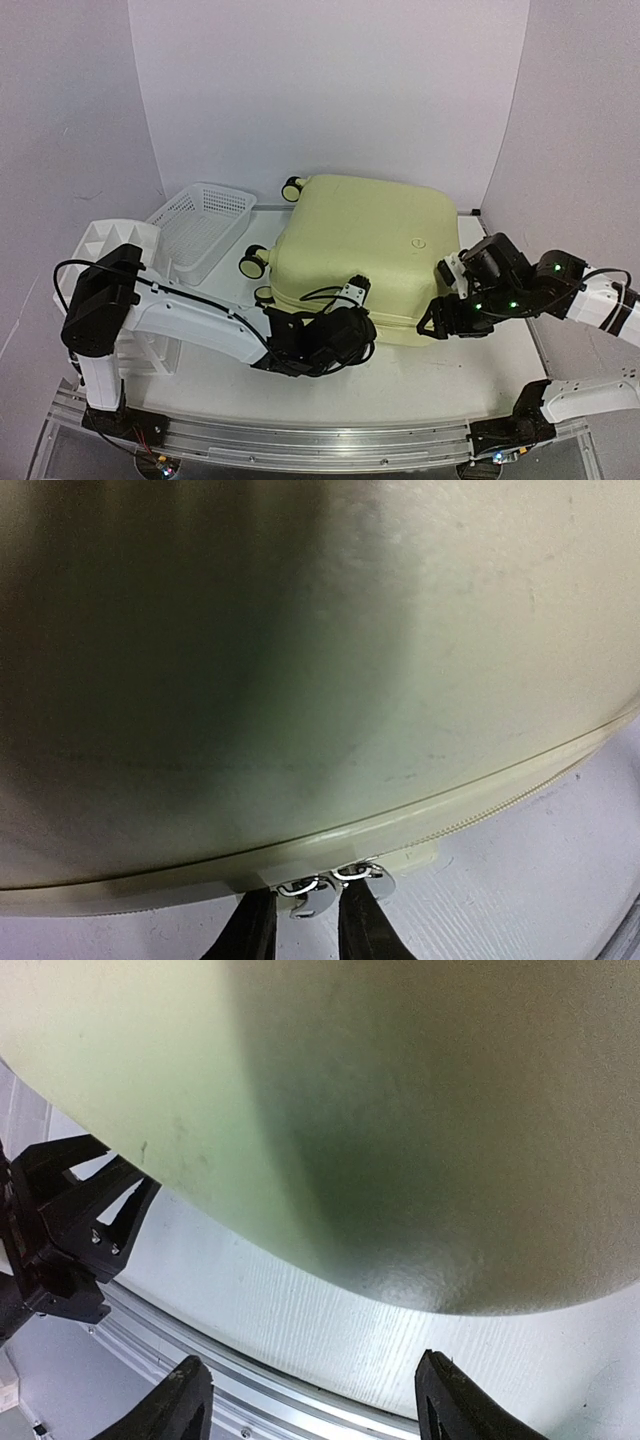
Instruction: Open, take out, and arrange the luggage
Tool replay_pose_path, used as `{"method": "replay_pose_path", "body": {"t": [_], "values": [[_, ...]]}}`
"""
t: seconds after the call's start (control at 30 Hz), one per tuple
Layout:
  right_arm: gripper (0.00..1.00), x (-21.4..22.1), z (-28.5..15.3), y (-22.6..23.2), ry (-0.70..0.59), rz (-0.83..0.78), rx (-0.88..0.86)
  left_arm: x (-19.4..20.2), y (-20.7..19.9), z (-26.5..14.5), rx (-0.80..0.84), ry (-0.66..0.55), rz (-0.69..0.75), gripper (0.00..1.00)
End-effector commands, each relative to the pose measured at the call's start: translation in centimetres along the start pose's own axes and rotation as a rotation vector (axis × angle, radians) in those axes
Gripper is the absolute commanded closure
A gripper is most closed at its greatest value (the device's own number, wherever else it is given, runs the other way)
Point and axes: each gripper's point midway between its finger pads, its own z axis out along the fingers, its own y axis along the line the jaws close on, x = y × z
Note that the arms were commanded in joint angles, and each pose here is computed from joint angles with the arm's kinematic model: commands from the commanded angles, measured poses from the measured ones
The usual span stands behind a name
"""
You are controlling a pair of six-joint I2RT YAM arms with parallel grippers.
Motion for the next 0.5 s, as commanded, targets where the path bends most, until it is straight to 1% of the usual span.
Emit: {"method": "replay_pose_path", "body": {"t": [0.0,0.13,0.17,0.27,0.3,0.4,0.47], "values": [[0.30,-0.6,-0.8,0.8,-0.048,-0.018,-0.042,-3.1,0.0,-0.1,-0.042,-0.096,-0.046,0.78],[0.30,-0.6,-1.0,0.6,-0.059,-0.018,-0.041,-3.2,0.6,-0.1,-0.071,-0.111,-0.069,0.77],[0.30,-0.6,-1.0,0.6,-0.059,-0.018,-0.041,-3.1,0.6,0.0,-0.074,-0.111,-0.068,0.75],[0.30,-0.6,-1.0,0.5,-0.058,-0.019,-0.039,-3.0,0.3,0.2,-0.068,-0.104,-0.067,0.62],[0.30,-0.6,-1.0,0.6,-0.059,-0.020,-0.041,-2.9,0.2,0.4,-0.066,-0.100,-0.066,0.60],[0.30,-0.6,-1.1,0.6,-0.061,-0.023,-0.044,-2.6,0.2,0.7,-0.076,-0.095,-0.062,0.60],[0.30,-0.6,-1.2,0.6,-0.062,-0.023,-0.046,-2.5,0.4,0.9,-0.095,-0.100,-0.054,0.61]]}}
